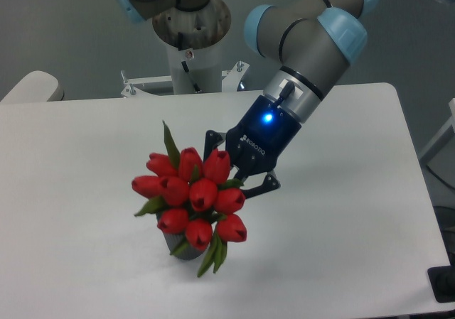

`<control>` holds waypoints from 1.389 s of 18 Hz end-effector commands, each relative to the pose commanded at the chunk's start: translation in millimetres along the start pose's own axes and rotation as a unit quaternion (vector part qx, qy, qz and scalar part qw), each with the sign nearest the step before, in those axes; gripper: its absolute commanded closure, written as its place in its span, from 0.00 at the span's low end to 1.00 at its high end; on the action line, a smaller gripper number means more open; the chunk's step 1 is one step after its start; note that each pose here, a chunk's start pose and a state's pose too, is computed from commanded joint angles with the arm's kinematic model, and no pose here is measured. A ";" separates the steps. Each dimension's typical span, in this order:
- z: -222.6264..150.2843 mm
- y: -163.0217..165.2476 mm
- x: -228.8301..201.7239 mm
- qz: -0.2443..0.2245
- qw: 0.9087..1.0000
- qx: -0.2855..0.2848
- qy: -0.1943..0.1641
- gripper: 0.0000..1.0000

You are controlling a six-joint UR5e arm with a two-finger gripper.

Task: Insert the flowers into the vase
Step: 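Lower the tulip stems down into the grey vase opening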

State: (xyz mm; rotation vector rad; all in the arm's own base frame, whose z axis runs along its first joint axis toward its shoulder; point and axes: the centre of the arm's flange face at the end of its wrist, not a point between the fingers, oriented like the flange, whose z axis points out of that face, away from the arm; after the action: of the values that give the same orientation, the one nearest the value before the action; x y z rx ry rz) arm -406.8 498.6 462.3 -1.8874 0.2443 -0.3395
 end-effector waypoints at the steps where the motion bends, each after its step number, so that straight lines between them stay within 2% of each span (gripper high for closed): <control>1: 0.5 -0.8 3.1 0.000 1.000 0.004 0.004 0.77; 7: 8.7 -15.7 18.3 0.029 0.996 0.071 0.049 0.78; 13: 17.3 10.3 24.7 0.034 0.995 0.071 0.055 0.77; 18: 22.0 18.8 27.7 0.034 0.995 0.070 0.059 0.77; 25: 28.8 47.6 32.6 0.057 0.994 0.068 0.062 0.77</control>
State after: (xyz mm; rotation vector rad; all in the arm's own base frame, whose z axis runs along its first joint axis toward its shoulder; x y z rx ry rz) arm -366.3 497.3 412.2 -1.7120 0.4003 -0.3871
